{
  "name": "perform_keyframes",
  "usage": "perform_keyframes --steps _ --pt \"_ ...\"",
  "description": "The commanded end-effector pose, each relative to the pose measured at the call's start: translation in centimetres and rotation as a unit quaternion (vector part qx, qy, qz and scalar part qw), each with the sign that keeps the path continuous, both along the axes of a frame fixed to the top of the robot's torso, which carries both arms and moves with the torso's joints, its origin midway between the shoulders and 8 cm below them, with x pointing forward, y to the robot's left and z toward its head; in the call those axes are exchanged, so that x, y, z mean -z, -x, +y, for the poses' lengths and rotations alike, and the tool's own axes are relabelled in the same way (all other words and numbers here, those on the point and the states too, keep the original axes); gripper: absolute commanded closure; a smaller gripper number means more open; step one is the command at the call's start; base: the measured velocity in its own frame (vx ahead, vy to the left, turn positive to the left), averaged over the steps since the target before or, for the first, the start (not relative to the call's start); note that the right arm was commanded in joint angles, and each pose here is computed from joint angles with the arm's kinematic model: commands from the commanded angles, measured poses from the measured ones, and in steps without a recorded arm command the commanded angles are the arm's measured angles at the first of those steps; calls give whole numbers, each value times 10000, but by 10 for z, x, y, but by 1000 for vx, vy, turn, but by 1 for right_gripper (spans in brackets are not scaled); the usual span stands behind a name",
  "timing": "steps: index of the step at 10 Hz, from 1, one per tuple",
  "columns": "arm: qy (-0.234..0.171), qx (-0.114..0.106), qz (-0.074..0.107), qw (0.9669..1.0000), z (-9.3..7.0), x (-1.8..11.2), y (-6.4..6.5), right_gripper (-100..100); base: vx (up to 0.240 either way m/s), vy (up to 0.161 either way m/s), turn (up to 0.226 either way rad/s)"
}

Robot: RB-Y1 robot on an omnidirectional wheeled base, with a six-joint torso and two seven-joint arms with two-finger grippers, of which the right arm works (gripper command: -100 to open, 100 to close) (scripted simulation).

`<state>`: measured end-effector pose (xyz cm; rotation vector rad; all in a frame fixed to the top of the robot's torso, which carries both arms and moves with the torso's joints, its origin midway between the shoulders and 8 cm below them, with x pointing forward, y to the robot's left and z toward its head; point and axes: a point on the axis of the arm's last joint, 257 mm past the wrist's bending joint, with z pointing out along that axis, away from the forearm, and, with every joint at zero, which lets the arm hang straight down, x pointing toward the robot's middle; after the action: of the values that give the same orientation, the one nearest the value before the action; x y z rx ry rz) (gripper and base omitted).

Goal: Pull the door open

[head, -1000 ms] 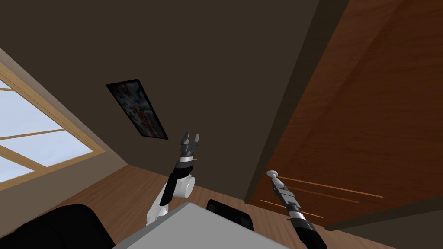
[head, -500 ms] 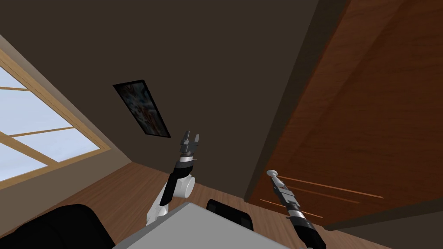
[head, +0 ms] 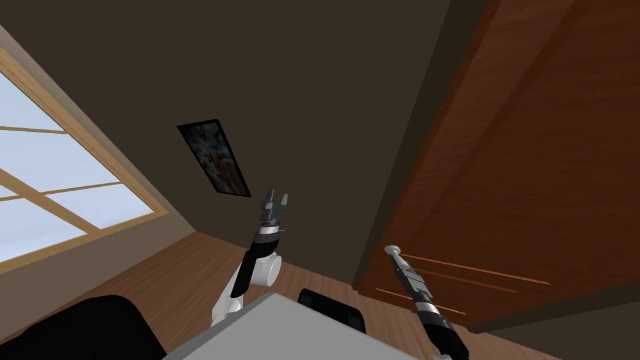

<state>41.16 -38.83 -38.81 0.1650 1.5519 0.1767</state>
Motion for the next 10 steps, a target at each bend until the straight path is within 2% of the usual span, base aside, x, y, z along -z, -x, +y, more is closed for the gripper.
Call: perform_keyframes --steps 1,4,5,8,9,10 --pt "-299 -18 -1 9996 6 1 -1 100 -54 -27 45" --pt "-789 3 -27 9969 7 0 -4 100 -52 -23 43" --pt "-819 3 -27 9966 7 0 -4 100 -35 -15 16" --pt "-1368 24 -58 9906 9 -1 -8 100 -41 -23 42" --pt "-1421 23 -58 9898 9 -1 -8 100 -38 -24 33" --pt "-1620 29 -68 9868 10 -2 -9 100 -39 -14 31"
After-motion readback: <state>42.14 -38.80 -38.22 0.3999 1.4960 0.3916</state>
